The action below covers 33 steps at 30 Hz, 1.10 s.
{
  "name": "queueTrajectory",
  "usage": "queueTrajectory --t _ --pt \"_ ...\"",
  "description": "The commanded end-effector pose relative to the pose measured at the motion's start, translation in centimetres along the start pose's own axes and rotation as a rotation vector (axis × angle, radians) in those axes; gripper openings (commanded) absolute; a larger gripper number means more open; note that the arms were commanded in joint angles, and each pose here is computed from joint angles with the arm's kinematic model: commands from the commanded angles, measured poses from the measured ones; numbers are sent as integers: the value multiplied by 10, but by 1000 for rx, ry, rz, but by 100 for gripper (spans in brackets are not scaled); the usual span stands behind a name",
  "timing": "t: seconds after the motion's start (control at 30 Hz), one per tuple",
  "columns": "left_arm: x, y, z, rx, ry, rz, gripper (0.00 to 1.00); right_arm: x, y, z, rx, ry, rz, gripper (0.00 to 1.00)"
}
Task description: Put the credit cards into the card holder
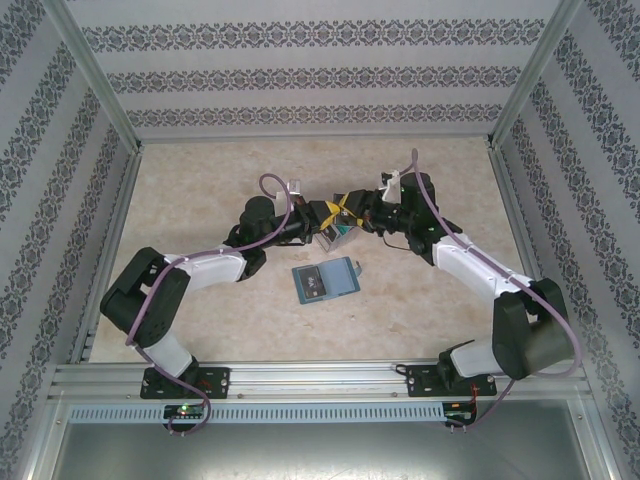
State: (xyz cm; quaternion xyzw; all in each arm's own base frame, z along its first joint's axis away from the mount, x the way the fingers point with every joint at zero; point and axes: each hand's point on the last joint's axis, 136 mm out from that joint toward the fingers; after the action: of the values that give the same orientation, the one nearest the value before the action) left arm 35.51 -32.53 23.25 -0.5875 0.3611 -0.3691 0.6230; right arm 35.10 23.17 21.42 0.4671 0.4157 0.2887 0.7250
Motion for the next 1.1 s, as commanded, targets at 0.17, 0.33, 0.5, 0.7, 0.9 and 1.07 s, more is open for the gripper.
queueTrajectory --t 0.17,0.33,0.5,0.7,0.9,1.07 --pt "-7 -49 -9 76 30 -168 2 -13 -6 10 24 -67 -18 32" --pt "-5 -53 -12 74 56 -186 7 -12 -3 10 25 -60 -2 26" --pt "-6 -63 -14 87 67 -213 17 -13 -8 11 33 -69 -23 28" --pt "-7 -67 -15 93 75 -222 18 -14 -8 13 31 -75 -26 27" --pt "-6 -68 -16 95 80 -224 18 -17 -8 15 29 -92 -30 26" --pt "-6 -70 -17 97 89 -226 18 -20 -10 16 30 -106 -39 25"
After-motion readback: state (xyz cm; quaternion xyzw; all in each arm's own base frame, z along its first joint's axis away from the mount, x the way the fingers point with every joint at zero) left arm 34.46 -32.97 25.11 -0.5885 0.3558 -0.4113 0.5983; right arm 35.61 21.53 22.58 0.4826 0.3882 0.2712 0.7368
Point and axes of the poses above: each hand's point on the last joint's axis, 136 mm out from that joint toward the fingers, its own x axis out along the fingers, its own y axis along the line the jaws close on, z = x × y, and after that the axes turned 2 degrees about -x, right-handed
